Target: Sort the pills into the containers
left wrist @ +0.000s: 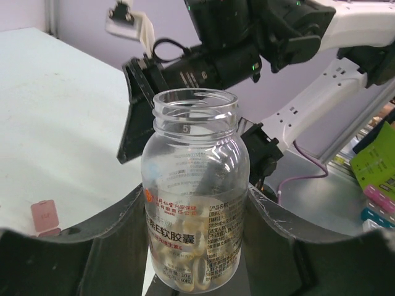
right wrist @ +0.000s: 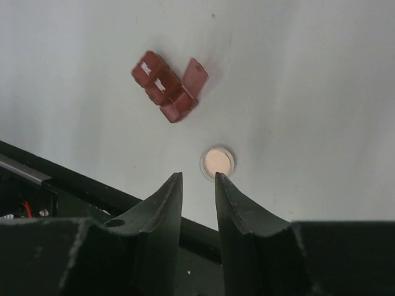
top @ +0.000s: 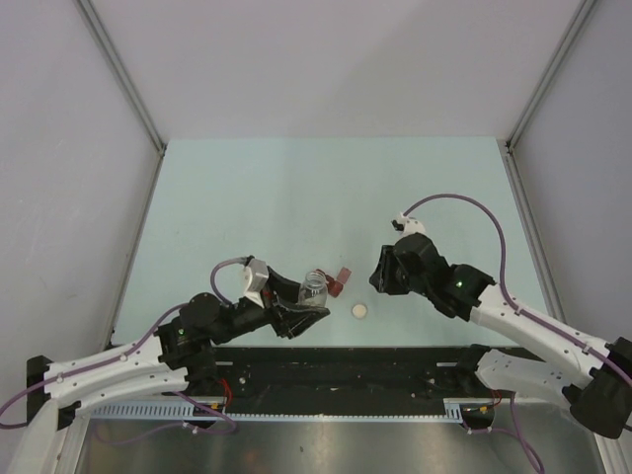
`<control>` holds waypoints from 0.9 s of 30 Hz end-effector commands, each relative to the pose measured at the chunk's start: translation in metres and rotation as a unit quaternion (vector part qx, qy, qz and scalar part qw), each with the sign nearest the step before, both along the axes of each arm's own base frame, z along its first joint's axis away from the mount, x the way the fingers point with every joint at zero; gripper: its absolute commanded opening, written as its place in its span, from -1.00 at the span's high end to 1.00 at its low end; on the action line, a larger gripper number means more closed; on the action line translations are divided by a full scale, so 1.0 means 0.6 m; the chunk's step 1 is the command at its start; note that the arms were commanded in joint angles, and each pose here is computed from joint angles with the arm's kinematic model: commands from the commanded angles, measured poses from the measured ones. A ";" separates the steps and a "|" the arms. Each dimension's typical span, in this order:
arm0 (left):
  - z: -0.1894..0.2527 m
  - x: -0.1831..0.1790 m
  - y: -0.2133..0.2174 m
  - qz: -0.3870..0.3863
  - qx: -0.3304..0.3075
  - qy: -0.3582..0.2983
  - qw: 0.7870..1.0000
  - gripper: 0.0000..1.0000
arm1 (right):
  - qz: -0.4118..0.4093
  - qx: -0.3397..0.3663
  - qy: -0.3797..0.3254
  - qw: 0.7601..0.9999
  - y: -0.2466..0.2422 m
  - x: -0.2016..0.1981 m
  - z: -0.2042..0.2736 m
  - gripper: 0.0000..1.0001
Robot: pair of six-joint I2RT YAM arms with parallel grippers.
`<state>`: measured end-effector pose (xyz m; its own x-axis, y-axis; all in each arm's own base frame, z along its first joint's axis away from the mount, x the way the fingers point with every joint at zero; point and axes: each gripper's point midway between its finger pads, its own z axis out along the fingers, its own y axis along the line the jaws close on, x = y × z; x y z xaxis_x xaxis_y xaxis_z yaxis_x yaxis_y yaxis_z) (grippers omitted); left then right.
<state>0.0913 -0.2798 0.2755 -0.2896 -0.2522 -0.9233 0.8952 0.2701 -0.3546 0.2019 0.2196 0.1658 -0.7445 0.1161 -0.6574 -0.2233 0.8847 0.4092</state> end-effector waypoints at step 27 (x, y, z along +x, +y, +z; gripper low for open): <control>-0.030 0.031 0.019 0.063 0.022 0.025 0.997 0.99 | 0.078 -0.048 0.171 0.981 0.029 -0.034 -0.208 0.63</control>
<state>0.1088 -0.2688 0.2482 -0.3136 -0.2192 -0.9239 0.8358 0.3982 -0.3781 0.1785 0.2317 0.0446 -0.9334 -0.0487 -0.3555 -0.1980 0.8961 0.3972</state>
